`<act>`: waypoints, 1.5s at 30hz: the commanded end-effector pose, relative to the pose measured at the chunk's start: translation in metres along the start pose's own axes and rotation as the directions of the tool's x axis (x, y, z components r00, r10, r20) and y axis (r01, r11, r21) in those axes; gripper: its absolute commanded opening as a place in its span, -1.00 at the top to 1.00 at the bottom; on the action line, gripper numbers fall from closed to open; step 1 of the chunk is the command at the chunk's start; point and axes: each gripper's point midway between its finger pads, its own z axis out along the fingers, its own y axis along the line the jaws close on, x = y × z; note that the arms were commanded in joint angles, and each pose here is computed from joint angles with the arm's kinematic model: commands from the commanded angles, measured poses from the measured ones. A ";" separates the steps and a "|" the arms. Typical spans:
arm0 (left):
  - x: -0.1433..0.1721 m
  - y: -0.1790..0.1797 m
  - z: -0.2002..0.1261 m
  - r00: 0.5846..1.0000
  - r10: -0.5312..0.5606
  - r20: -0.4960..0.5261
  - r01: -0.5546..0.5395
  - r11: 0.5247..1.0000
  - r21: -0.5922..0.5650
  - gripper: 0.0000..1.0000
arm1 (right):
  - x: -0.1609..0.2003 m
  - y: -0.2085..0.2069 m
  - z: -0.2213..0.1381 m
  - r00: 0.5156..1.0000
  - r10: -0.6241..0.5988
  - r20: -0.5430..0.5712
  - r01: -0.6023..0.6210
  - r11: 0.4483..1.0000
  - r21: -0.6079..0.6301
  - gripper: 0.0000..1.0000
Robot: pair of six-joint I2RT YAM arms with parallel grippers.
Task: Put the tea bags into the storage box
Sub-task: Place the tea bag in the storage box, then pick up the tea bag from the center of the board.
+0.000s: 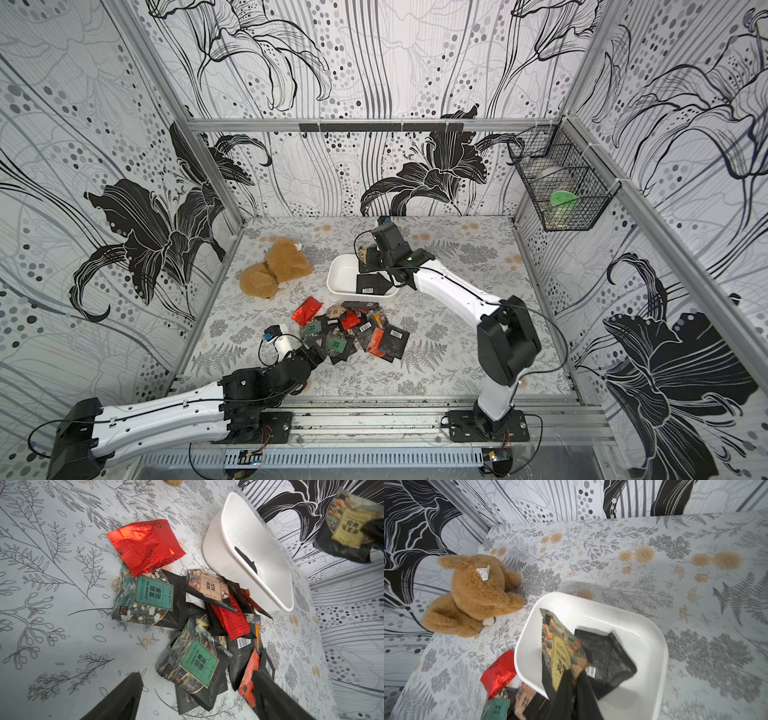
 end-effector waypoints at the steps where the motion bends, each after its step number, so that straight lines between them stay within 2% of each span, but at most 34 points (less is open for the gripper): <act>1: -0.005 0.008 0.000 0.999 -0.021 0.031 0.022 0.999 -0.030 -0.74 | 0.004 0.000 0.028 0.996 -0.062 -0.059 0.063 0.998 0.020 1.00; 7: -0.005 0.007 0.000 0.999 -0.024 0.030 0.024 0.999 -0.026 -0.75 | 0.012 -0.016 0.059 0.992 -0.076 -0.099 0.088 0.989 0.115 1.00; 15: -0.011 0.012 -0.006 0.999 -0.029 0.036 0.031 0.998 -0.047 -0.75 | 0.036 -0.031 0.069 0.986 -0.084 -0.148 0.107 0.981 0.162 0.99; 18: -0.014 0.009 -0.009 0.998 -0.043 0.038 0.044 0.999 -0.025 -0.75 | 0.038 -0.032 0.065 0.987 -0.079 -0.137 0.101 0.982 0.159 0.86; 24: -0.022 0.001 -0.016 0.996 -0.074 0.041 0.074 0.997 0.012 -0.74 | 0.045 -0.039 0.057 0.986 -0.083 -0.148 0.109 0.978 0.178 0.75; 26: -0.023 -0.002 -0.018 0.997 -0.074 0.035 0.074 0.997 0.018 -0.75 | 0.045 -0.039 0.053 0.986 -0.083 -0.144 0.108 0.979 0.173 0.64; 30: -0.023 -0.010 -0.019 0.999 -0.041 0.026 0.041 0.999 0.033 -0.77 | 0.040 -0.040 0.032 0.989 -0.089 -0.115 0.107 0.980 0.166 0.35; 34: -0.024 -0.026 -0.022 1.000 -0.001 0.008 0.001 0.998 0.065 -0.79 | 0.035 -0.042 0.000 0.993 -0.095 -0.071 0.105 0.981 0.161 0.33; 37: -0.017 -0.051 -0.023 0.997 0.074 -0.029 -0.069 0.987 0.143 -0.75 | 0.039 -0.045 -0.036 0.995 -0.096 -0.014 0.097 0.987 0.129 0.34; 40: -0.009 -0.074 -0.024 0.991 0.117 -0.062 -0.102 0.972 0.209 -0.56 | 0.061 -0.054 -0.068 0.995 -0.099 0.018 0.097 0.991 0.095 0.34; 45: 0.012 -0.117 -0.018 0.976 0.188 -0.111 -0.145 0.939 0.312 -0.48 | 0.126 -0.069 -0.096 0.996 -0.091 -0.008 0.091 0.996 -0.001 0.41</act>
